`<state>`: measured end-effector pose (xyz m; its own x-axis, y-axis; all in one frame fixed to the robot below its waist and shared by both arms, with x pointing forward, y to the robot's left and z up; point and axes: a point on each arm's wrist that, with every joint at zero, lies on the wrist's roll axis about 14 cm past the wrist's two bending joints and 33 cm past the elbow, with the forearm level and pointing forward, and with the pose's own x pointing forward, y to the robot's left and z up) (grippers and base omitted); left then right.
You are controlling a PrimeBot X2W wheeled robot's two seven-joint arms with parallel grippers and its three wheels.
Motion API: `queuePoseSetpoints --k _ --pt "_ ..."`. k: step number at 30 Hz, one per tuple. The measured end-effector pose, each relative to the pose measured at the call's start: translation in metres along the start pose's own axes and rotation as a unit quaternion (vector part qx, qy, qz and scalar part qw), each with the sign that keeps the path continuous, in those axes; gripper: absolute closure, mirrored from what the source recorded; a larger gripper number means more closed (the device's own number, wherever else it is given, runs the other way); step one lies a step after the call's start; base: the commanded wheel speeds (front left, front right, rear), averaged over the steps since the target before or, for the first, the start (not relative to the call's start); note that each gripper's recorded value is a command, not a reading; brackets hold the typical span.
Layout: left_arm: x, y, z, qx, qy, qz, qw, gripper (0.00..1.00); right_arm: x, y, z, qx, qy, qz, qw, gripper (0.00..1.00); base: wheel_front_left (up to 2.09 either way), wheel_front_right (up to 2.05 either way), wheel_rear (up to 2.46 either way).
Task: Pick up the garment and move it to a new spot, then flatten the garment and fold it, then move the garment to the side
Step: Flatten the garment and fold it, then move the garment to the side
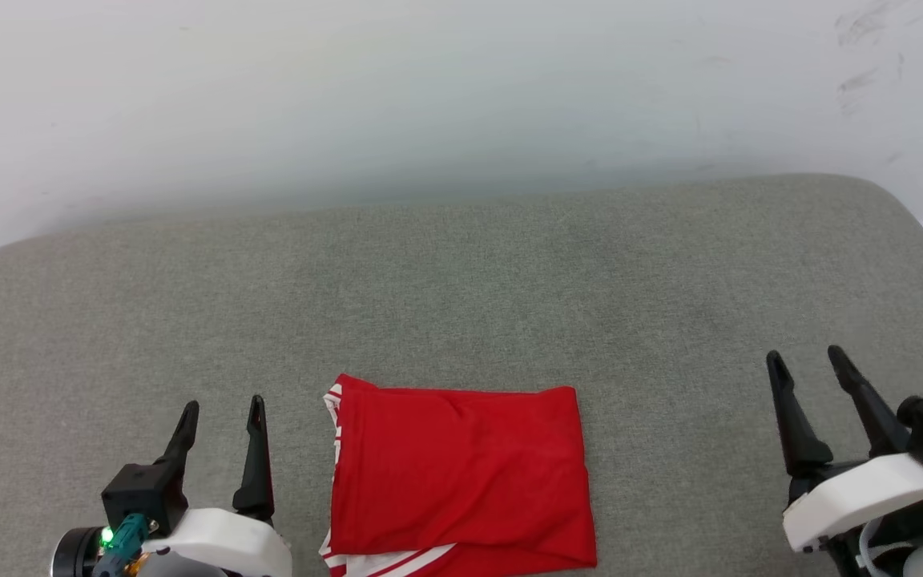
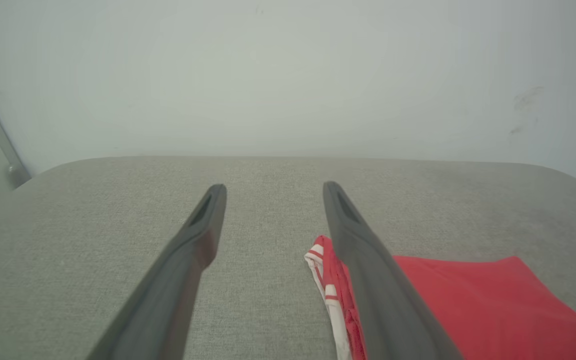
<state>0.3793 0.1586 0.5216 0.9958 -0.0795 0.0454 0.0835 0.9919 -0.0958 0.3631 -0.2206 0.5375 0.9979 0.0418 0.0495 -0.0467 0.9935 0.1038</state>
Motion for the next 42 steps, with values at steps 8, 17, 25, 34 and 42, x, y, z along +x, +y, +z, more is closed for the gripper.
queuePoseSetpoints --k 8,17,25,34,42 --pt "-0.01 0.007 -0.009 0.002 0.012 0.014 1.0 0.0 -0.015 0.018 0.004 -0.002 -0.002 0.008 1.0 0.0 0.0 0.0 0.0" --pt "-0.01 0.01 -0.008 0.001 0.01 0.021 1.0 0.0 -0.017 0.017 0.002 0.006 0.018 0.001 1.0 0.0 0.0 0.0 0.0" --pt "-0.008 0.02 0.003 -0.008 -0.009 0.043 0.999 0.0 -0.026 -0.025 -0.046 0.108 0.132 -0.061 0.983 0.0 0.0 0.0 0.0" --pt "-0.018 0.04 0.014 -0.018 -0.034 0.08 0.996 0.0 -0.04 -0.01 -0.137 0.254 0.368 -0.043 0.894 0.0 0.0 0.0 0.0" --pt "-0.013 0.052 0.012 -0.022 -0.035 0.098 0.994 0.0 -0.02 0.081 -0.165 0.386 0.467 0.061 0.793 0.0 0.0 0.0 0.0"
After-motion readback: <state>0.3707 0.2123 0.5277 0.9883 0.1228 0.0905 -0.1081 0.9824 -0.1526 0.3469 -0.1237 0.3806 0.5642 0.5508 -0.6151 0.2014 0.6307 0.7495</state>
